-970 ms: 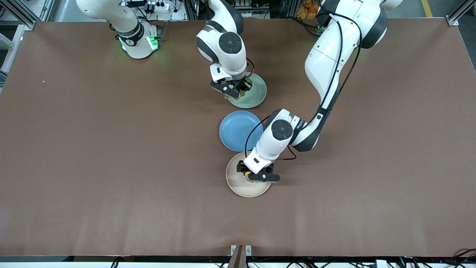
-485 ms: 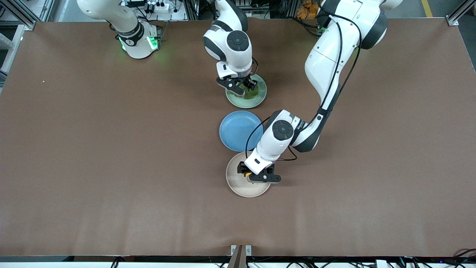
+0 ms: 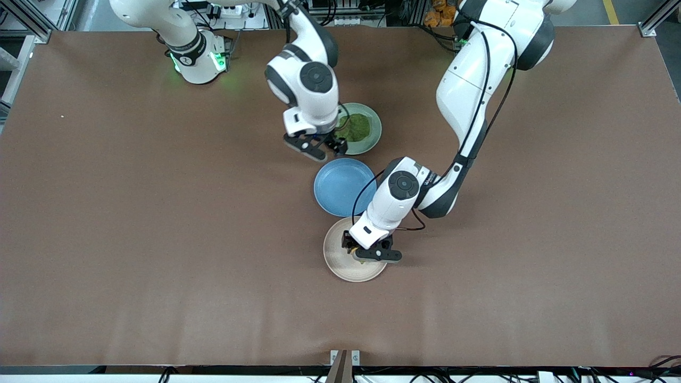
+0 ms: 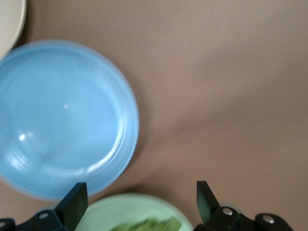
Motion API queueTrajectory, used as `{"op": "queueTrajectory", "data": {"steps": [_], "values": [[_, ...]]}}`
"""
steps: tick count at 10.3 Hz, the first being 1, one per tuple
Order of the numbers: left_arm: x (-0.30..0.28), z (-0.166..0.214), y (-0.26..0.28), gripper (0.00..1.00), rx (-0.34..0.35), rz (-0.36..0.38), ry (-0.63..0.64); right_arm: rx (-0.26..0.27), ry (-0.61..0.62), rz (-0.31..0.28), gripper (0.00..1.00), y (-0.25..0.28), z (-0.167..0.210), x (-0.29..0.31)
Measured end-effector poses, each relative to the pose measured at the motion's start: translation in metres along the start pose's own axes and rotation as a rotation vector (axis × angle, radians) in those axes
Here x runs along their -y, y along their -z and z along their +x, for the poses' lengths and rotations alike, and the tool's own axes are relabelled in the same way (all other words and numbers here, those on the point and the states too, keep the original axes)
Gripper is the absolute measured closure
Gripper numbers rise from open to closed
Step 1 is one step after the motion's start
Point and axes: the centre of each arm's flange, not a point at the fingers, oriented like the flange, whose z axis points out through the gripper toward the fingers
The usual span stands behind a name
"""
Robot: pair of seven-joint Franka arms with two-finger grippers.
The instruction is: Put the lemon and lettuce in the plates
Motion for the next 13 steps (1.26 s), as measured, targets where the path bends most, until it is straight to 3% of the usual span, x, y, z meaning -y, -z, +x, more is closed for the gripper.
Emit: {"op": "queueTrajectory", "data": {"steps": [1,2,5,9,13], "values": [[0.001,0.002,0.001,0.05,-0.003,0.001,0.001,-0.004,0.026,-0.005,0.0,0.002,0.033,-0.012],[0.001,0.003,0.003,0.0,-0.007,0.0,0.0,-0.006,0.051,-0.008,0.0,0.002,0.068,-0.026],[0.006,0.012,0.01,0.0,0.004,0.03,0.001,0.003,0.111,-0.01,0.0,0.0,0.175,-0.086],[0.015,0.038,0.063,0.0,0.082,0.106,0.02,0.023,0.173,-0.003,0.0,-0.006,0.31,-0.215],[0.048,0.061,0.099,0.0,0.15,0.16,0.011,0.033,0.229,0.009,0.0,-0.01,0.375,-0.316]]}}
